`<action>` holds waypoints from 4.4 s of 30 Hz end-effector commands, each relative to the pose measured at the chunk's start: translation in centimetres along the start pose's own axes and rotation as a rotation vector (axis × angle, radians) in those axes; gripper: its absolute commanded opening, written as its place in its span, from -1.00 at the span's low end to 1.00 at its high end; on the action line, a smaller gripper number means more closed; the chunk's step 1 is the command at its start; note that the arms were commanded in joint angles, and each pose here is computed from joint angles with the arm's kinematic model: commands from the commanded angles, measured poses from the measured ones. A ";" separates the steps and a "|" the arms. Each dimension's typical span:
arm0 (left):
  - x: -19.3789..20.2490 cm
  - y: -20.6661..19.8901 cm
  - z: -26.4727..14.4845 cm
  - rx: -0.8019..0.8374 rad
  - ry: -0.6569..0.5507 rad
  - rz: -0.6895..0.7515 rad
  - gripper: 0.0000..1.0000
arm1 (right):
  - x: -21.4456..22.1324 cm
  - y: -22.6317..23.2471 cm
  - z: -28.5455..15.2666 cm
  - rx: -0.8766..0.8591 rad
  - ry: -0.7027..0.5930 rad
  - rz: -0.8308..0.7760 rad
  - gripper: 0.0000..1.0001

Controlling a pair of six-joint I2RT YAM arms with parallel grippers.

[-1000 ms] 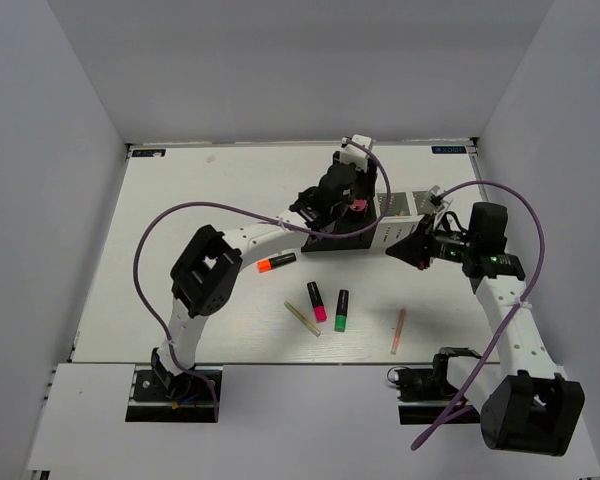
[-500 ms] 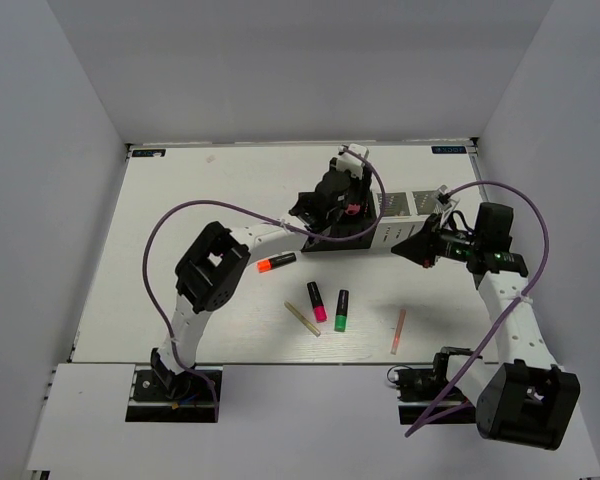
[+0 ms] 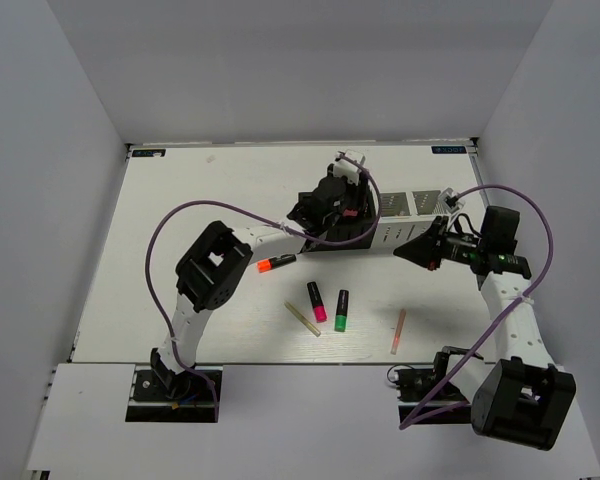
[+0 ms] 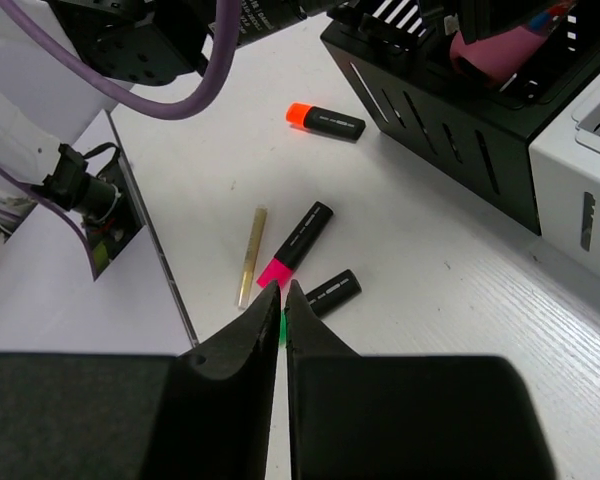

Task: Sort the stationery into containers
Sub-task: Place the stationery in the storage box, then pick up the pen from the center of the board.

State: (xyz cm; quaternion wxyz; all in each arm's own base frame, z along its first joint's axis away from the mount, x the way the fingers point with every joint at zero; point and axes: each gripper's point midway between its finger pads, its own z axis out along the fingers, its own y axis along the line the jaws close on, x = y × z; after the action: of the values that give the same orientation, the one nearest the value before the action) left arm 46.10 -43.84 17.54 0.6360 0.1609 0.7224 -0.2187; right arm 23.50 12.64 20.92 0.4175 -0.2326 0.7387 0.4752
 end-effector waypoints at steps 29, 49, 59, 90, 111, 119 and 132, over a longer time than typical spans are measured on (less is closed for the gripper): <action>-4.0 -1.9 -1.6 0.051 -0.084 -0.064 0.46 | -0.1 1.0 -0.7 -0.095 -0.029 0.000 -0.62; -16.0 -3.8 -8.9 0.110 -0.172 -0.052 -0.76 | -0.4 0.6 -0.9 -0.047 -0.010 0.009 -0.66; -1.9 8.6 -25.3 -0.054 0.707 -0.102 0.43 | -2.0 -2.1 -1.6 0.147 0.165 -0.002 0.70; 5.5 20.3 -40.3 -0.466 0.510 -0.312 0.67 | 13.5 2.2 11.3 0.524 0.711 0.112 0.43; 6.0 20.1 -40.4 -0.455 0.526 -0.311 0.67 | 17.7 -1.9 11.3 0.778 0.649 0.258 -0.09; 5.9 20.2 -40.4 -0.457 0.524 -0.307 0.67 | 19.6 -2.7 11.4 0.814 0.692 0.292 -0.09; 6.0 20.2 -40.5 -0.455 0.523 -0.306 0.67 | 22.5 -4.4 8.7 0.888 0.812 0.220 -0.44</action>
State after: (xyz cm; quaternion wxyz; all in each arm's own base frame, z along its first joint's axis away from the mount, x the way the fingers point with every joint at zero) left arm 21.11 -5.94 13.14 0.4016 -0.0455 0.9095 -0.0969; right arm 19.63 23.04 1.48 0.1458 -0.1039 0.9777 0.1101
